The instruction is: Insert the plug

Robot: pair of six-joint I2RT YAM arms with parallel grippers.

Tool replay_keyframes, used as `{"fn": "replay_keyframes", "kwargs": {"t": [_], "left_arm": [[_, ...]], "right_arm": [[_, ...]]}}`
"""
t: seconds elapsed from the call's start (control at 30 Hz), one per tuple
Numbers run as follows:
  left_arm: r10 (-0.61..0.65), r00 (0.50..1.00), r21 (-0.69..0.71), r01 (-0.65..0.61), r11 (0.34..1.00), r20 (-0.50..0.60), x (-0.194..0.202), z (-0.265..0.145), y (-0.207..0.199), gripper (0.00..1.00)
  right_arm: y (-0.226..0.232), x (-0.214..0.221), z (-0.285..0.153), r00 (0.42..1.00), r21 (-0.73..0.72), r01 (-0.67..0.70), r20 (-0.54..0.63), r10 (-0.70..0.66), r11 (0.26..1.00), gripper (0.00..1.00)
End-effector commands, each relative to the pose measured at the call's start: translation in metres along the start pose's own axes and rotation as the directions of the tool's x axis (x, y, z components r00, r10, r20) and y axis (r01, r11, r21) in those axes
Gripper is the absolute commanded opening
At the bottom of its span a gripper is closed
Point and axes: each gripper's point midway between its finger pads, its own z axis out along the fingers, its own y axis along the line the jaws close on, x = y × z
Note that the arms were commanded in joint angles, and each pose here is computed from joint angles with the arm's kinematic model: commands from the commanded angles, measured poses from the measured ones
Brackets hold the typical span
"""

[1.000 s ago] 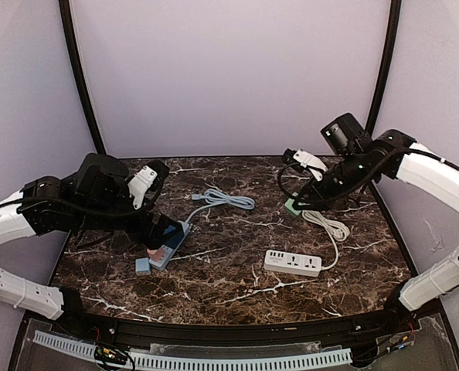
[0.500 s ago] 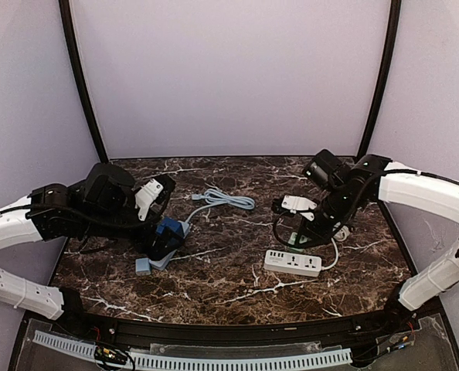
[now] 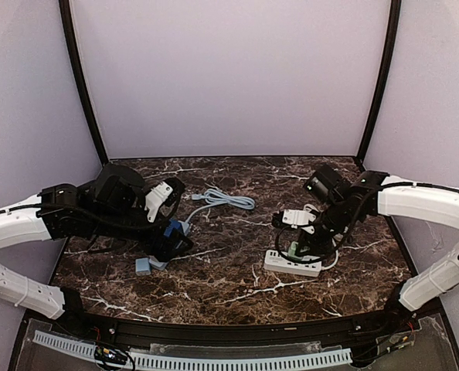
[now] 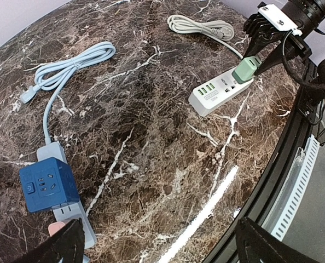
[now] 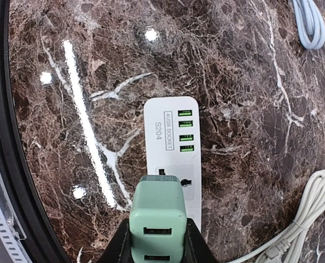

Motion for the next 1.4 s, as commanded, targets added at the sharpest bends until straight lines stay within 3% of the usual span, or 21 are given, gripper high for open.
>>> {"fn": "replay_keyframes", "kwargs": {"t": [0.0, 1.37], "left_arm": [[-0.023, 1.0, 0.018, 0.022, 1.0, 0.016, -0.004, -0.003, -0.002, 0.96], [-0.044, 0.999, 0.038, 0.044, 0.998, 0.003, -0.004, -0.004, -0.006, 0.93]], "right_arm": [[-0.005, -0.007, 0.008, 0.998, 0.026, 0.056, 0.026, -0.057, 0.998, 0.0], [-0.006, 0.012, 0.033, 0.997, 0.014, 0.064, -0.041, -0.064, 0.998, 0.0]]}}
